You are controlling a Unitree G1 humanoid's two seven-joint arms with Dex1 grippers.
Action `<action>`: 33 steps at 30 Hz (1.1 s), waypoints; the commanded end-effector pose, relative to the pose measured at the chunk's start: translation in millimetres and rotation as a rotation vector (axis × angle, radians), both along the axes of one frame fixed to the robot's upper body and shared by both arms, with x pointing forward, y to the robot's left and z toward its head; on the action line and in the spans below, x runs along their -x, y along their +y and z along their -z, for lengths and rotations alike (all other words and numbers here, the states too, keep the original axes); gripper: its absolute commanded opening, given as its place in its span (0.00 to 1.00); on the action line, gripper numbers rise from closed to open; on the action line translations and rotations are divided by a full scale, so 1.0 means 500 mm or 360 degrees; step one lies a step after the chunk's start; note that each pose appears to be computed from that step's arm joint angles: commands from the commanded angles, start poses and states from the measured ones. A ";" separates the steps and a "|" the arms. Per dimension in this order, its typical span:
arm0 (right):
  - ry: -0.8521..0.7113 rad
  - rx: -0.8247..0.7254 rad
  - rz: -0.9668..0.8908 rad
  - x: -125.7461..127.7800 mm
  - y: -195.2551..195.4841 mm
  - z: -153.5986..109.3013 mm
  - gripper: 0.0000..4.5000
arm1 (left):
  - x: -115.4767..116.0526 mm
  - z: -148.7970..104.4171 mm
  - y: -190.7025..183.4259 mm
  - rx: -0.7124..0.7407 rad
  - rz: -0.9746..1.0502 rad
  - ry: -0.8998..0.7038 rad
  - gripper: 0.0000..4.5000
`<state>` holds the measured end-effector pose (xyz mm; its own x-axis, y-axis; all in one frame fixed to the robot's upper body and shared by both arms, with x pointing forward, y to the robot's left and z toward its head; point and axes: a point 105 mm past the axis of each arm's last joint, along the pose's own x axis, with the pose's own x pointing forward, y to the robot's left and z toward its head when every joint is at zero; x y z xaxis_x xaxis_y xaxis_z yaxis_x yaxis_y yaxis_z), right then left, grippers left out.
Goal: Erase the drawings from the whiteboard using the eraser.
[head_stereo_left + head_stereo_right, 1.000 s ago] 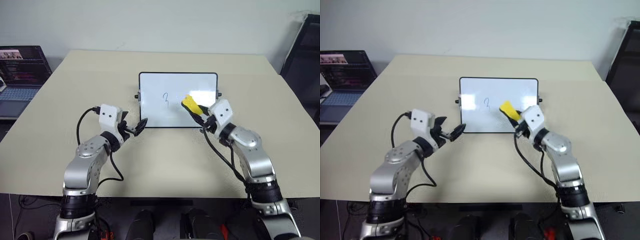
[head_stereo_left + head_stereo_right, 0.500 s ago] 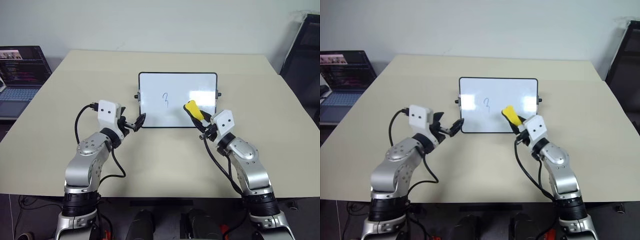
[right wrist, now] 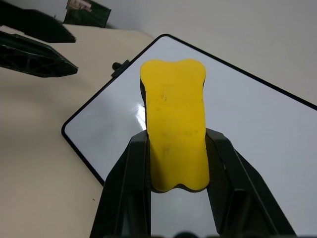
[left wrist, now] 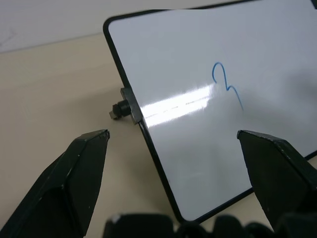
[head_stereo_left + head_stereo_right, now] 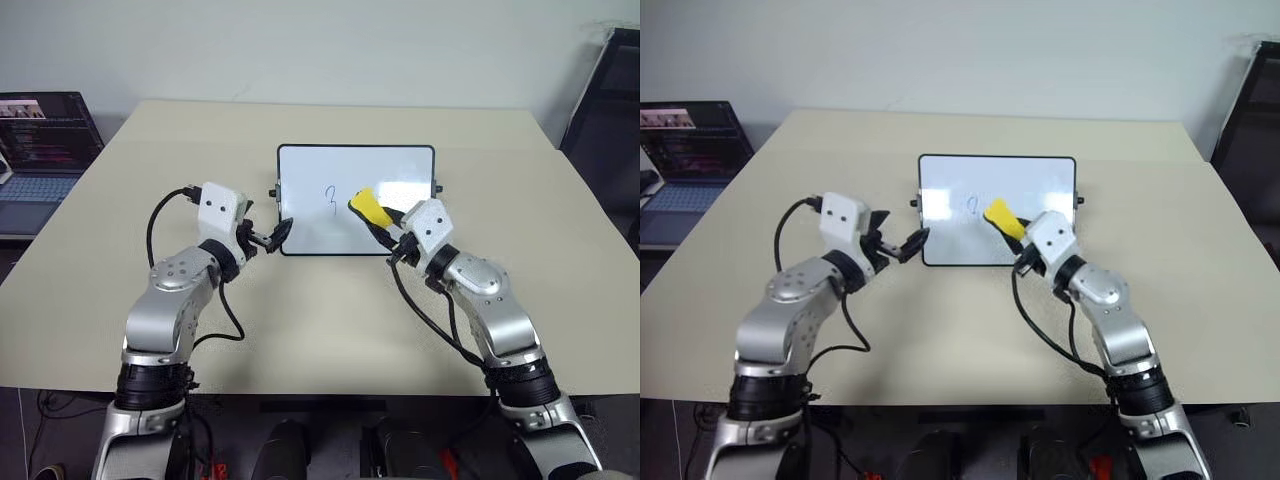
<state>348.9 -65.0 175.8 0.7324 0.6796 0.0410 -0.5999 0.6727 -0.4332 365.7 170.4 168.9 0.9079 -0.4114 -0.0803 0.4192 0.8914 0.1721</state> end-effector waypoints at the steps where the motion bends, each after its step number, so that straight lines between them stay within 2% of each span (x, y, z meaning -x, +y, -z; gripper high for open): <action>1: -0.0082 0.0152 -0.0056 0.003 0.017 -0.022 0.24 | -0.008 -0.028 -0.003 -0.0076 0.0074 -0.0064 1.00; 11: -0.0181 0.0607 -0.0119 -0.040 0.047 -0.020 0.24 | -0.031 -0.017 0.002 -0.0248 0.0204 0.0053 1.00; 15: -0.0210 0.0646 -0.0111 -0.062 0.062 -0.036 0.24 | -0.033 -0.014 0.002 -0.0279 0.0226 0.0079 1.00; 20: -0.0182 0.0673 -0.0038 -0.117 0.089 -0.069 0.24 | -0.028 -0.010 -0.008 -0.0305 0.0267 0.0089 1.00; 33: -0.0097 0.0867 0.0011 -0.173 0.096 -0.044 0.24 | -0.022 -0.011 -0.019 -0.0325 0.0299 0.0078 1.00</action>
